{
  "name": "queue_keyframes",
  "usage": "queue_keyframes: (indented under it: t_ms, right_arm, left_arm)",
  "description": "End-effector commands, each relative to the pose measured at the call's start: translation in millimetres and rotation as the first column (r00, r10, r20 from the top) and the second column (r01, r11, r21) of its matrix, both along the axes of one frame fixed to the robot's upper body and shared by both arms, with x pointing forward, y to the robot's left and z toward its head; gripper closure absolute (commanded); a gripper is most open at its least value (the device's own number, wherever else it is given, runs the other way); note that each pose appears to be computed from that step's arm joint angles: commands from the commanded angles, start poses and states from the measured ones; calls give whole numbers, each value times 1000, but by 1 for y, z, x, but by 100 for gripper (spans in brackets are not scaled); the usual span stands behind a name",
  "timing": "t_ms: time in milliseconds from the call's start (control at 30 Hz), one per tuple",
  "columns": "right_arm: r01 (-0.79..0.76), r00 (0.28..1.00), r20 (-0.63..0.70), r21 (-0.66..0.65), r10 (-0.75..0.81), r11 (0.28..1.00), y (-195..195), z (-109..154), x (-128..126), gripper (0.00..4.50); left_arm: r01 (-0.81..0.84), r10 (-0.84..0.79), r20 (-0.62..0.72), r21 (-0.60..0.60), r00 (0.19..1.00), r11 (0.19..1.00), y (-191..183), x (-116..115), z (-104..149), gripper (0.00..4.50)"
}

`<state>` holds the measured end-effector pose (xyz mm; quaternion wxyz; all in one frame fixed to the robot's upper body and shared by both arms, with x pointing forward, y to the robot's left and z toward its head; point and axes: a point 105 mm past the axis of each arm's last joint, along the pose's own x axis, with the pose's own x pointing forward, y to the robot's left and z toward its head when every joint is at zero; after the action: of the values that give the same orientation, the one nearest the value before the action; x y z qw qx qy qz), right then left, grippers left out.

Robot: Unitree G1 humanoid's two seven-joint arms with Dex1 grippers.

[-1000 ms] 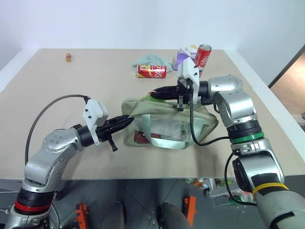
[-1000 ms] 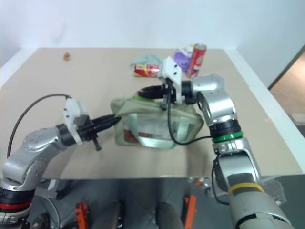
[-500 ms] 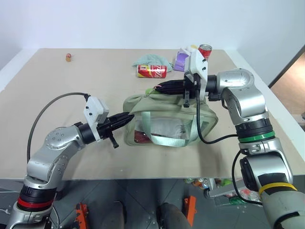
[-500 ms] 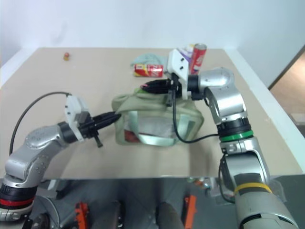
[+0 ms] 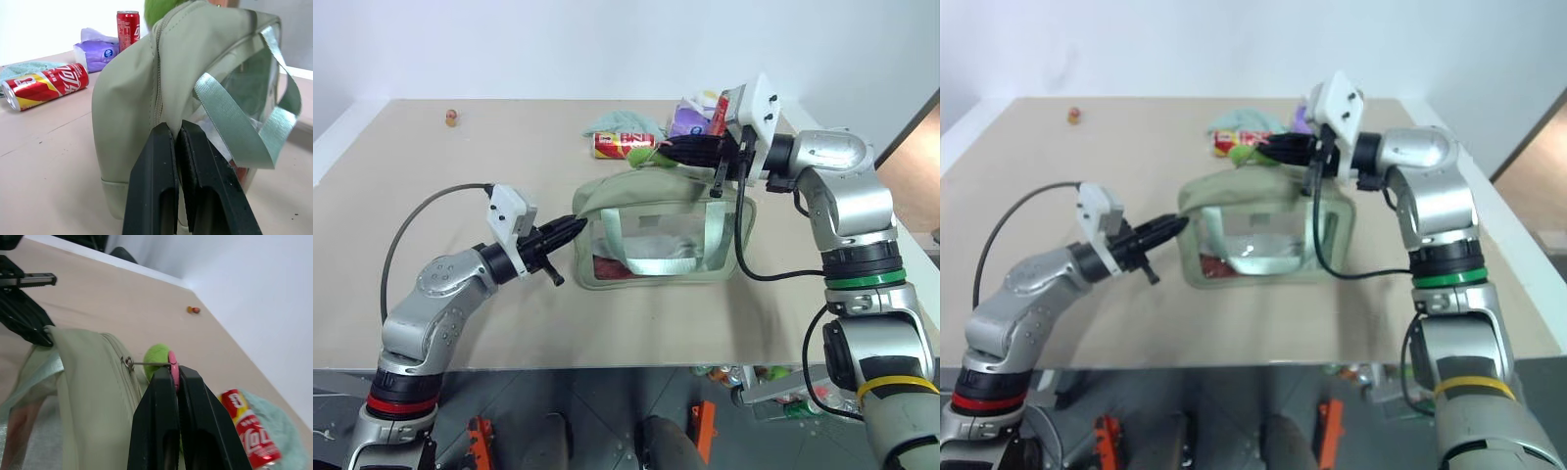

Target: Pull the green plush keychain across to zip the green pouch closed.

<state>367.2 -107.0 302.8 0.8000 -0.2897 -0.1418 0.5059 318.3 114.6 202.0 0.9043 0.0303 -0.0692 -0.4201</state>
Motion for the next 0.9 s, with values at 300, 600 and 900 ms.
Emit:
queue_keyframes:
  t_ms: [300, 600, 900]
  right_arm:
    - [235, 964, 104, 86, -244, 968, -69, 24, -4, 446]
    - [459, 877, 84, 151, -474, 876, -127, 9, -1, 446]
    - [638, 759, 8, 185, -651, 747, -165, -31, 4, 446]
  left_arm:
    - [-130, 126, 136, 24, 983, 991, 14, 11, 15, 450]
    - [-217, 215, 239, -19, 947, 976, 17, 16, 31, 450]
    - [-263, 267, 234, -45, 935, 964, 21, 22, 30, 450]
